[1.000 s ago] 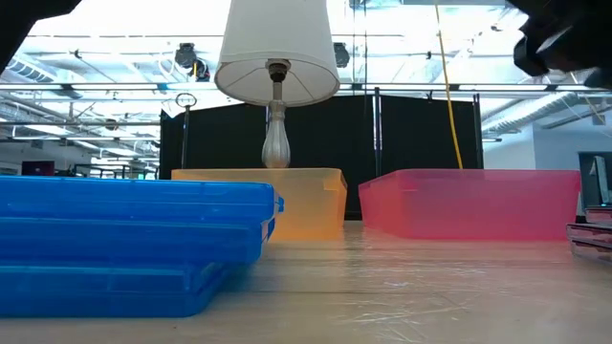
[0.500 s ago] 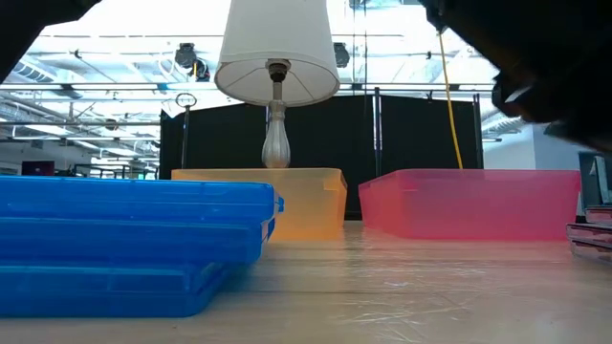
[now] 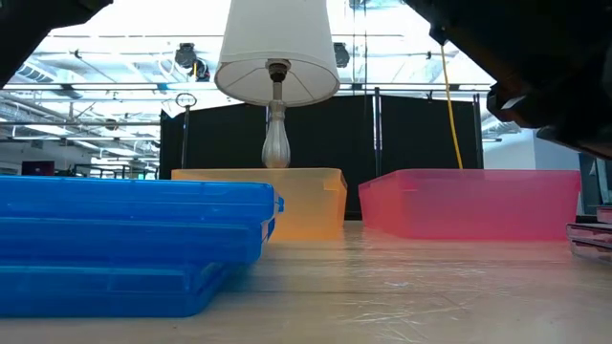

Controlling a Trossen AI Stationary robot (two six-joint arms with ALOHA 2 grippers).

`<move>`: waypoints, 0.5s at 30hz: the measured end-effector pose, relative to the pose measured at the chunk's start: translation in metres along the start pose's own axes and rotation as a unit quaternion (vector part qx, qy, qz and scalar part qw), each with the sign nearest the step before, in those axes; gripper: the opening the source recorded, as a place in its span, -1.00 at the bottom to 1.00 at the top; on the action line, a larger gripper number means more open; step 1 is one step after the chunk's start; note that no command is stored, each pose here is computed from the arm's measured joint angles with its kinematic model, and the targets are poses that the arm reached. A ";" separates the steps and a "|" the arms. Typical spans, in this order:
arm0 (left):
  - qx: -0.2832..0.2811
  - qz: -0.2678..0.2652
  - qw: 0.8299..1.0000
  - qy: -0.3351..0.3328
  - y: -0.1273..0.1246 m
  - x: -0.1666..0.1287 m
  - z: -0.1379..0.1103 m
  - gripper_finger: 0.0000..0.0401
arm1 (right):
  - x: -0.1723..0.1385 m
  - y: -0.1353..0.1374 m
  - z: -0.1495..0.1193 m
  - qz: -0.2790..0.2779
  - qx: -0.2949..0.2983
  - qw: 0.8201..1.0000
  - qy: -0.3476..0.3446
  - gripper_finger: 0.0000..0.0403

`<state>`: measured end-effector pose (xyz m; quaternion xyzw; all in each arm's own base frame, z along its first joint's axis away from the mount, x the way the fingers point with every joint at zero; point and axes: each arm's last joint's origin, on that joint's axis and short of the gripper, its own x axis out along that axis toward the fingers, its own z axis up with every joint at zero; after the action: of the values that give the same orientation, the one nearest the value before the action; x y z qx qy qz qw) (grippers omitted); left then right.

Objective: Pick & place jewel cases by type
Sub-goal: Put the black CD case into the red bin

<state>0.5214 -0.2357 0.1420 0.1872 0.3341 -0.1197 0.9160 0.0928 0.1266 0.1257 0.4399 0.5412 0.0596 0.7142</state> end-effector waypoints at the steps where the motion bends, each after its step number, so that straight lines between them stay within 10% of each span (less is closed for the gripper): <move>1: 0.000 0.000 1.000 -0.002 0.000 0.000 0.000 -0.83 | 0.000 0.000 0.000 0.001 -0.002 1.000 0.000 -0.15; 15: -0.001 0.004 1.000 -0.005 0.002 0.000 0.001 -0.83 | 0.000 0.006 0.000 0.032 -0.040 0.999 -0.003 -0.38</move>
<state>0.5230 -0.2339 0.1429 0.1874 0.3289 -0.1167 0.9182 0.0954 0.1301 0.1301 0.4280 0.5222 0.1029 0.7304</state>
